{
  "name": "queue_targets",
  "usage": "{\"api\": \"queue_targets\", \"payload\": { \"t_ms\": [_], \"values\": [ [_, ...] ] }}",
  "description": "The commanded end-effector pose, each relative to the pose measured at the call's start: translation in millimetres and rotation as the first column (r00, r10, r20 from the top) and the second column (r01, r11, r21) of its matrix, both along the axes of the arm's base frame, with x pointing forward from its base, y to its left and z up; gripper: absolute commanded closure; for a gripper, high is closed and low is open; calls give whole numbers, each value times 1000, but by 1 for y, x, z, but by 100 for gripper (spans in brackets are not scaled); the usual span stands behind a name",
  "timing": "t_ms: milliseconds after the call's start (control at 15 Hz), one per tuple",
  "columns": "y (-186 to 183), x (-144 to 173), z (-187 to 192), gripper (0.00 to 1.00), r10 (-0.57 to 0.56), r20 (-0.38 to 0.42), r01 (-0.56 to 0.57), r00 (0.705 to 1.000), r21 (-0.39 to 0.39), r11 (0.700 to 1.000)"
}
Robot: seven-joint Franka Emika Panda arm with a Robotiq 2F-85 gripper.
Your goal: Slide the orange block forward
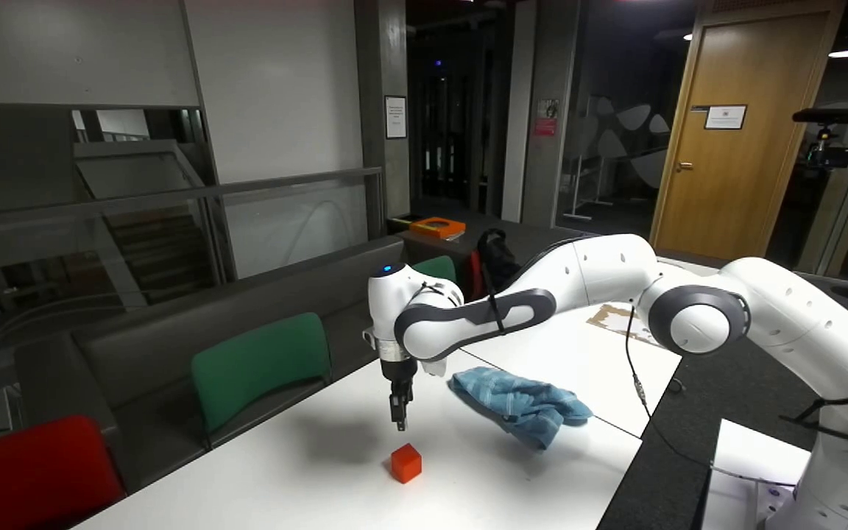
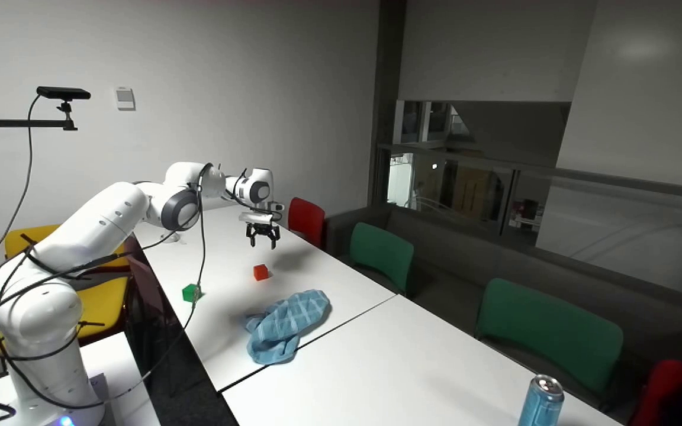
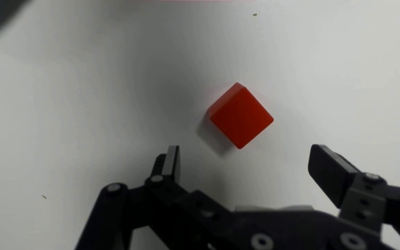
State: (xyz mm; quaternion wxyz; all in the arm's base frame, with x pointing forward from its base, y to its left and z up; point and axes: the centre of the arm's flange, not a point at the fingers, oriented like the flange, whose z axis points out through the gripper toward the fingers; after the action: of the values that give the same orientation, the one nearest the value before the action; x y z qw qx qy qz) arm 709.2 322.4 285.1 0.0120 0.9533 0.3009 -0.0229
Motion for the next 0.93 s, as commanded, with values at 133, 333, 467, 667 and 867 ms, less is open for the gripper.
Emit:
{"api": "queue_targets", "payload": {
  "t_ms": [133, 333, 467, 667, 867],
  "values": [
    [46, 11, -11, 4, -5, 120, -7, 993, 97, 995],
    [62, 13, -22, 31, 27, 156, -43, 987, 105, 994],
    [67, 14, -31, 45, 51, 148, -65, 988, 89, 994],
    [63, 18, -45, 68, 106, 128, -111, 986, 36, 993],
    [55, 23, -56, 90, 164, 99, -164, 981, -14, 986]
  ]
}}
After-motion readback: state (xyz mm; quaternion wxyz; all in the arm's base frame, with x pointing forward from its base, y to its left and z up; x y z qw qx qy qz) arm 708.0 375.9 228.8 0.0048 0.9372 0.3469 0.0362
